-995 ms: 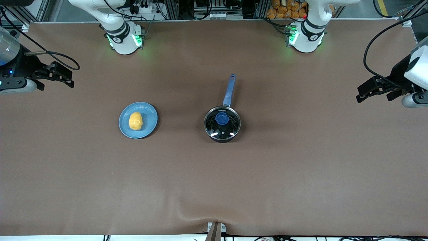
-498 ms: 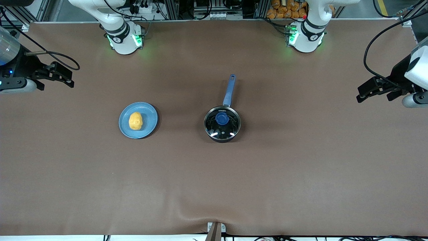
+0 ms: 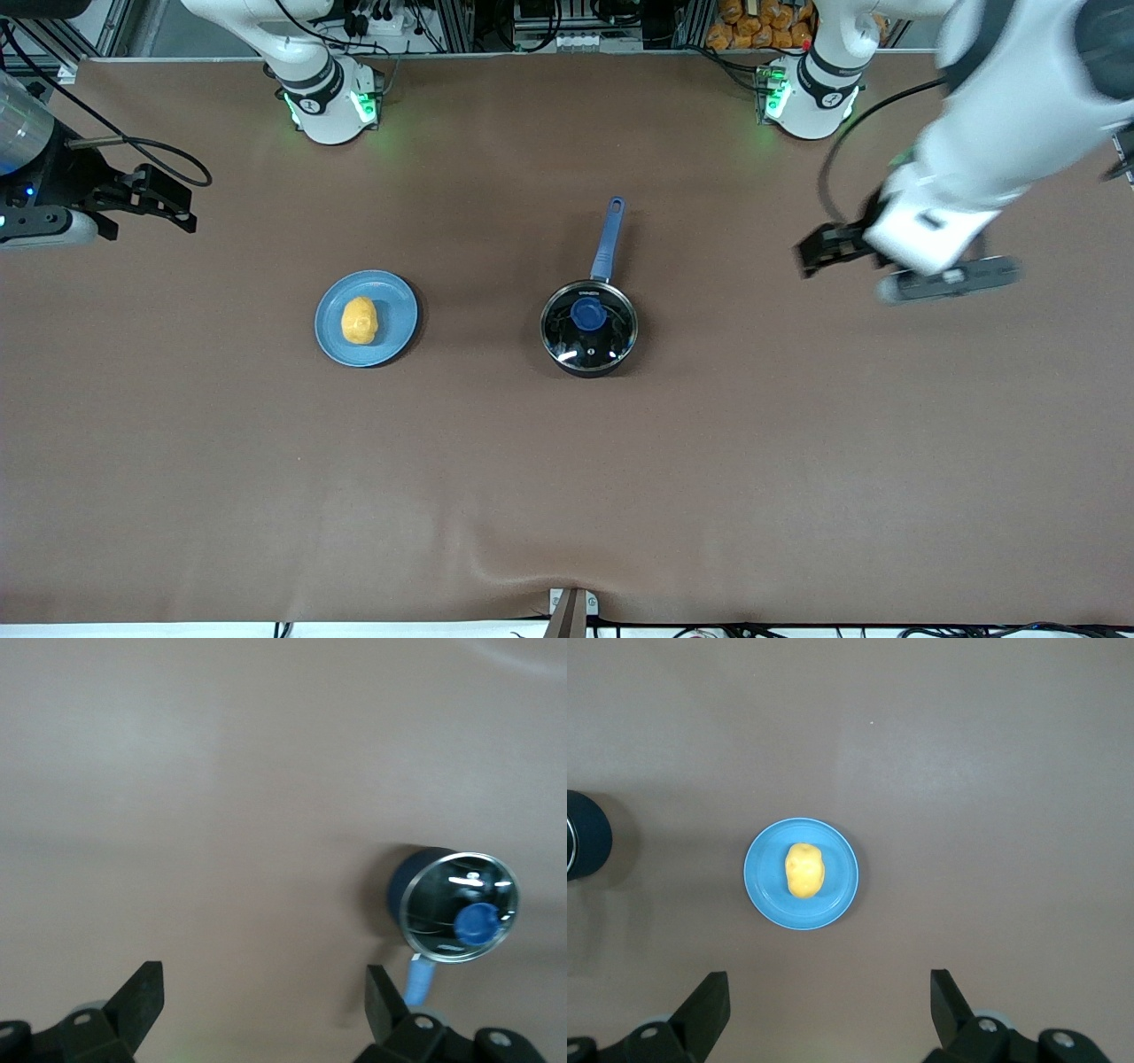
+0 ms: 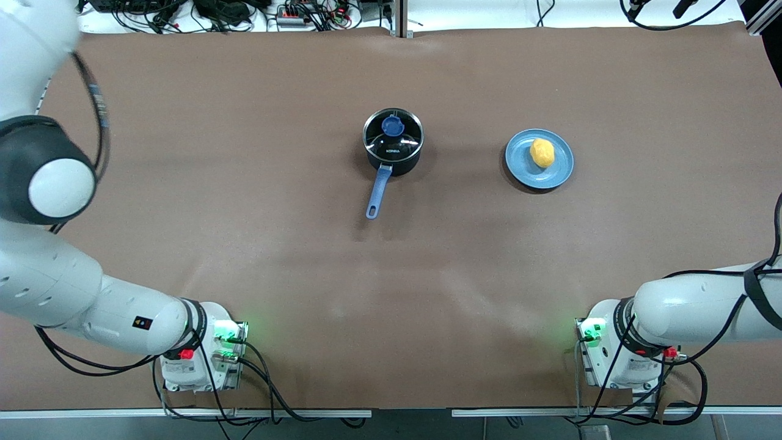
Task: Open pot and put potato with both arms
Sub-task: 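Reach the left gripper over the saucepan and grasp the blue lid knob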
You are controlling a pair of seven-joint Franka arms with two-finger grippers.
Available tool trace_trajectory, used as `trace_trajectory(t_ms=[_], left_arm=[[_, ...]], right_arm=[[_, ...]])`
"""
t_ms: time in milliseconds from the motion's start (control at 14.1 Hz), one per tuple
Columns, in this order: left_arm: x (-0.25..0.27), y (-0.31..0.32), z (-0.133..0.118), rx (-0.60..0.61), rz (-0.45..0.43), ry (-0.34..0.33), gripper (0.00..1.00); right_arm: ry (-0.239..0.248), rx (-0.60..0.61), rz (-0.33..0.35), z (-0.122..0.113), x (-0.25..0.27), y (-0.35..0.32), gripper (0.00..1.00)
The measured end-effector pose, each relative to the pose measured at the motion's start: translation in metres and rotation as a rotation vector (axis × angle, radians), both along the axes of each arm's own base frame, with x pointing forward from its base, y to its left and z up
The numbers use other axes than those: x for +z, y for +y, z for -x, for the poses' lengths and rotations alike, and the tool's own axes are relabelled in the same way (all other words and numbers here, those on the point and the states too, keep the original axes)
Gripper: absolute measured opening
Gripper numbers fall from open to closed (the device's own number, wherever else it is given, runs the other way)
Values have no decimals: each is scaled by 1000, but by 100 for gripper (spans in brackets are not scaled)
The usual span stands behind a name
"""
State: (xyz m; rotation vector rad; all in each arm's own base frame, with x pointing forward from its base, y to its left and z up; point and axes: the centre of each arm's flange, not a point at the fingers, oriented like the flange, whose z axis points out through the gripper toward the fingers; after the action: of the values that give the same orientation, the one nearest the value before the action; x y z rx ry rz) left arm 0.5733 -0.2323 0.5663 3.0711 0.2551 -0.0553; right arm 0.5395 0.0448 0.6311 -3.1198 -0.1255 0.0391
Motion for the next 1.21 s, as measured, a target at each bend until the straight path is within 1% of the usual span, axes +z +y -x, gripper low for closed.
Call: trace_trajectory(t_ms=[213,355,498,640,853,1066,1209], left_arm=[[-65,-70,-4,34,-7,27,100],[-97,-92,-8,51,-10,36,100],[-103,-88,-15,63,-8,31,100],[-92,-79,-21,79,1,13,100],[-85,-82,-21,76,9,0,100],[-95,-100,-19,78,19,-12,100],[-117,-129,-16,116,36,-30,100]], right_arm=[[0,0,0,0,0,0,100],[0,0,0,0,0,0,100],[0,0,0,0,0,0,100],[0,0,0,0,0,0,100],[0,0,0,0,0,0,100],[0,0,0,0,0,0,100],[0,0,0,0,-1,0,100]])
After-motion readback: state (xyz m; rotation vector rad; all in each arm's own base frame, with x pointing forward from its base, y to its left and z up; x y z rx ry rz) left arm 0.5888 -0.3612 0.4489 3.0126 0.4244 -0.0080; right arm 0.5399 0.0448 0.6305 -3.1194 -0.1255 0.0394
